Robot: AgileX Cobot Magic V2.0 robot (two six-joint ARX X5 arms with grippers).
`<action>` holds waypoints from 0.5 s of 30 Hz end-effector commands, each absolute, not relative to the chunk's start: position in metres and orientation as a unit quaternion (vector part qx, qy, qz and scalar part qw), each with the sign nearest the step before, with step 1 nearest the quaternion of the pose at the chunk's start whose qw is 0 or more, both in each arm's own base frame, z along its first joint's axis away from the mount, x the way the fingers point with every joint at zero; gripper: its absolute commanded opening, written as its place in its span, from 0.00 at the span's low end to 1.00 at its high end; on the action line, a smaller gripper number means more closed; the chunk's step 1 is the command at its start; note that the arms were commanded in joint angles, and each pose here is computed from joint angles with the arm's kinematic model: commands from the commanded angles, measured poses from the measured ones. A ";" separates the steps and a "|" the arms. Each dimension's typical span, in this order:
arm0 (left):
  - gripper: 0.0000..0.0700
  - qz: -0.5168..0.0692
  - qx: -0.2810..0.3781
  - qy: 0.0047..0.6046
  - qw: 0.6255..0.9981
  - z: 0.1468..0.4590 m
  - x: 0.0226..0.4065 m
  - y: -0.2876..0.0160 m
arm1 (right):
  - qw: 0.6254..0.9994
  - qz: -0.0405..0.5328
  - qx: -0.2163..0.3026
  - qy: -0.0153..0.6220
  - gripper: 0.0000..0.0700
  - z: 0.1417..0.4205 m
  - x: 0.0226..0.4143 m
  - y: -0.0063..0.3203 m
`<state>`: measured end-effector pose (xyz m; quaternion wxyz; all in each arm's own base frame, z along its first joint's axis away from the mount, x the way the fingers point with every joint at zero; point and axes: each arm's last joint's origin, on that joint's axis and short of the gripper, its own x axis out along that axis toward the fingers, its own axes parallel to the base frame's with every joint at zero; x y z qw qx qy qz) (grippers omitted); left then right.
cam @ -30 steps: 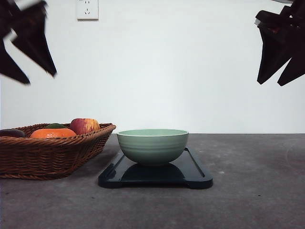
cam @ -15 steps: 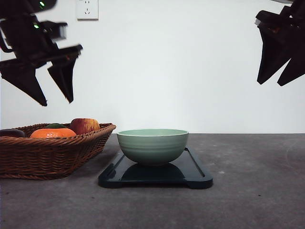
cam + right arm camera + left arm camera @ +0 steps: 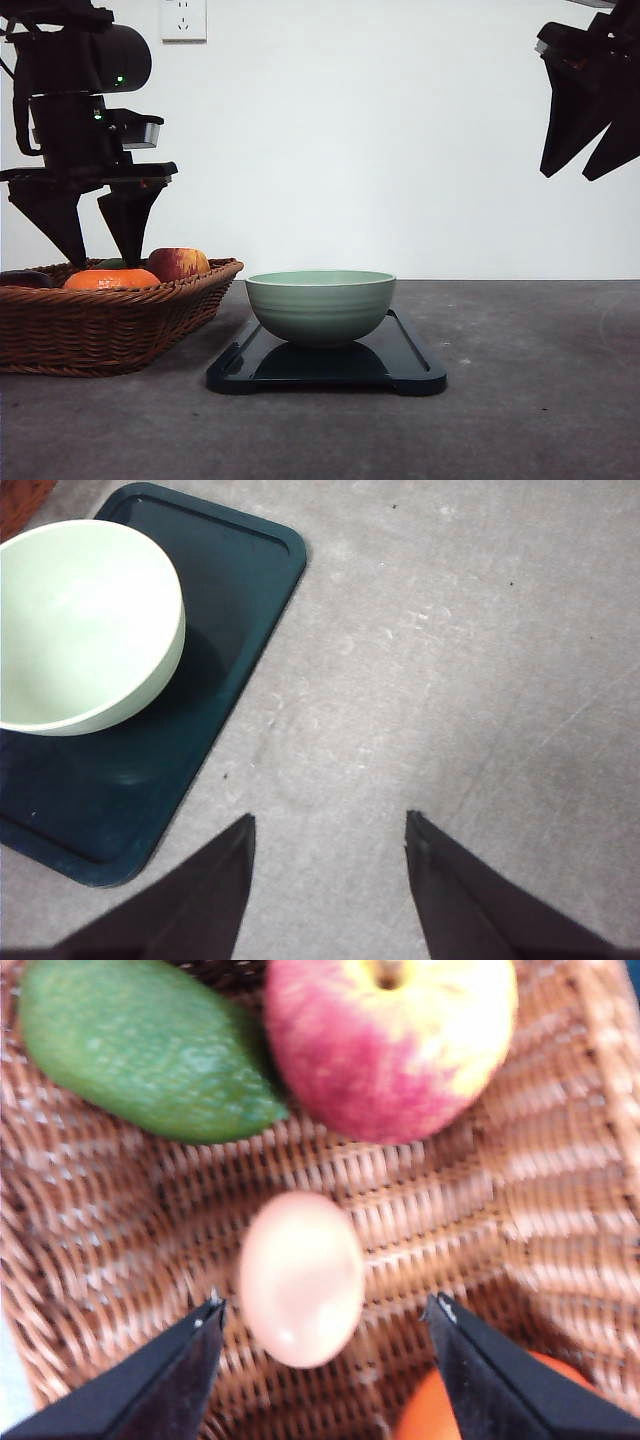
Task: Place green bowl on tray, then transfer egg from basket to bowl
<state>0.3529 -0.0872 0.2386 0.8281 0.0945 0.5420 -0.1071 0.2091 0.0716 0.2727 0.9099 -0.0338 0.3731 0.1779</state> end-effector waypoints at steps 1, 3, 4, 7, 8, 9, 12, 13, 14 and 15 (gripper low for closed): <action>0.59 -0.109 0.101 0.537 0.831 0.238 0.360 -0.087 | 0.910 0.182 -0.037 0.370 0.41 0.274 0.211 0.073; 0.60 -0.106 0.099 0.537 0.831 0.237 0.361 -0.085 | 0.910 0.182 -0.037 0.370 0.41 0.274 0.211 0.073; 0.60 -0.104 0.098 0.538 0.830 0.236 0.362 -0.083 | 0.910 0.182 -0.037 0.370 0.41 0.274 0.211 0.073; 0.60 -0.102 0.098 0.541 0.829 0.232 0.364 -0.080 | 0.910 0.182 -0.037 0.370 0.41 0.274 0.211 0.073; 0.60 -0.103 0.100 0.543 0.827 0.231 0.365 -0.080 | 0.910 0.181 -0.037 0.370 0.41 0.274 0.211 0.073; 0.60 -0.104 0.102 0.545 0.826 0.229 0.366 -0.079 | 0.910 0.181 -0.037 0.370 0.41 0.274 0.211 0.073; 0.60 -0.108 0.101 0.553 0.820 0.222 0.368 -0.080 | 0.911 0.181 -0.037 0.370 0.41 0.274 0.211 0.073; 0.60 -0.109 0.101 0.555 0.818 0.220 0.369 -0.080 | 0.911 0.180 -0.038 0.369 0.41 0.274 0.211 0.073; 0.60 -0.111 0.100 0.558 0.816 0.218 0.370 -0.081 | 0.911 0.180 -0.038 0.369 0.41 0.274 0.211 0.073; 0.60 -0.112 0.099 0.560 0.815 0.215 0.370 -0.081 | 0.911 0.180 -0.038 0.369 0.41 0.274 0.211 0.073</action>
